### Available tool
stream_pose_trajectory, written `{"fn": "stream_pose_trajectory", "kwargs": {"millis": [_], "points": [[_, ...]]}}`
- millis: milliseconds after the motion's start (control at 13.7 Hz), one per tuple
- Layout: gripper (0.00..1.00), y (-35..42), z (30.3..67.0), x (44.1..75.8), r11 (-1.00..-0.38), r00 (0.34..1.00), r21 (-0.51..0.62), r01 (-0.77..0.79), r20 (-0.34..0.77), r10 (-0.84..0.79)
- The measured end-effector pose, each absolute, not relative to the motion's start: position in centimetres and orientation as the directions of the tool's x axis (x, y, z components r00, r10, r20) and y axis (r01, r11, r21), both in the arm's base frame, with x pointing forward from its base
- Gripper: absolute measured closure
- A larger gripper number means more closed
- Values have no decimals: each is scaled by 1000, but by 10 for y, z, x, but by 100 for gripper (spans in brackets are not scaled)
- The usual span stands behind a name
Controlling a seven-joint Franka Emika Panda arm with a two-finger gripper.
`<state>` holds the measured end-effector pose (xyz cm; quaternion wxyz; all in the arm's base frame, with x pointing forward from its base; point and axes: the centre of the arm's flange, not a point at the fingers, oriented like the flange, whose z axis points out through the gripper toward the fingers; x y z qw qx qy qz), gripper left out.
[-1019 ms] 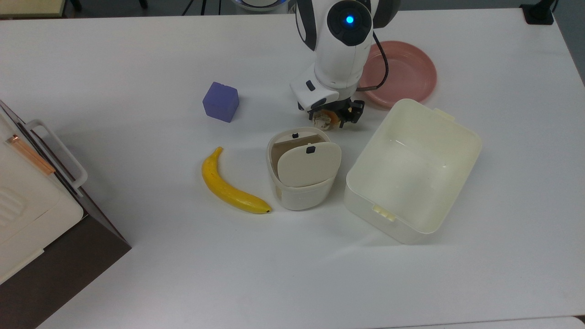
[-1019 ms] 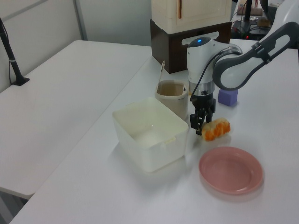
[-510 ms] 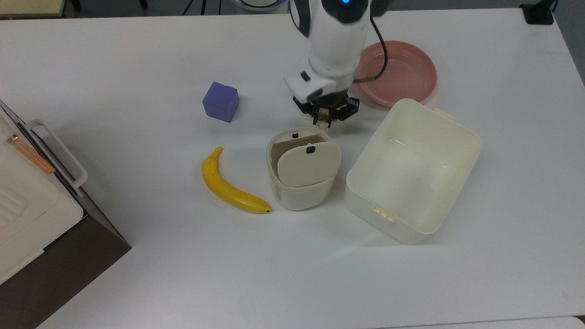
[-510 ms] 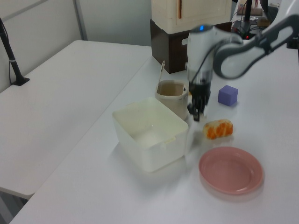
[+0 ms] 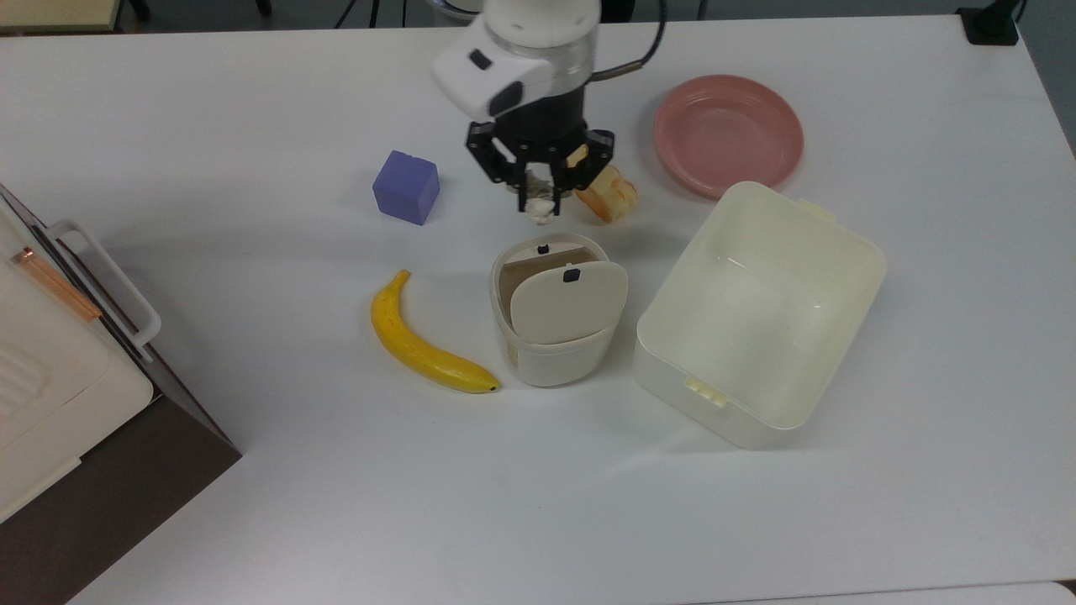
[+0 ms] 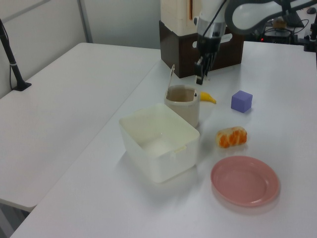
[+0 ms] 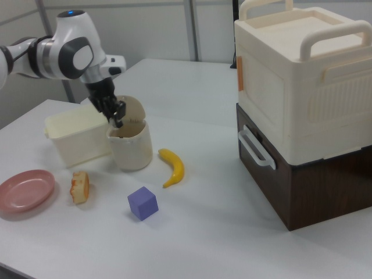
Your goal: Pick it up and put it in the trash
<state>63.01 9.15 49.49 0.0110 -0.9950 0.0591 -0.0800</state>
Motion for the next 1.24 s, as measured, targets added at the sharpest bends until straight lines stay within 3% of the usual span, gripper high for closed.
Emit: {"fn": "stream_pose_trajectory", "kwargs": {"millis": [73, 218, 364, 437, 801, 1238], "points": [[63, 80, 501, 637, -990, 975, -36, -133, 174, -138], [34, 73, 502, 654, -987, 969, -39, -156, 189, -161], [15, 76, 495, 662, -986, 969, -35, -160, 186, -164], [1, 79, 493, 664, -987, 969, -35, -158, 185, -162], [0, 68, 516, 659, -984, 966, -31, -177, 186, -180], [0, -2, 575, 605, -992, 992, 22, -121, 21, -121]]}}
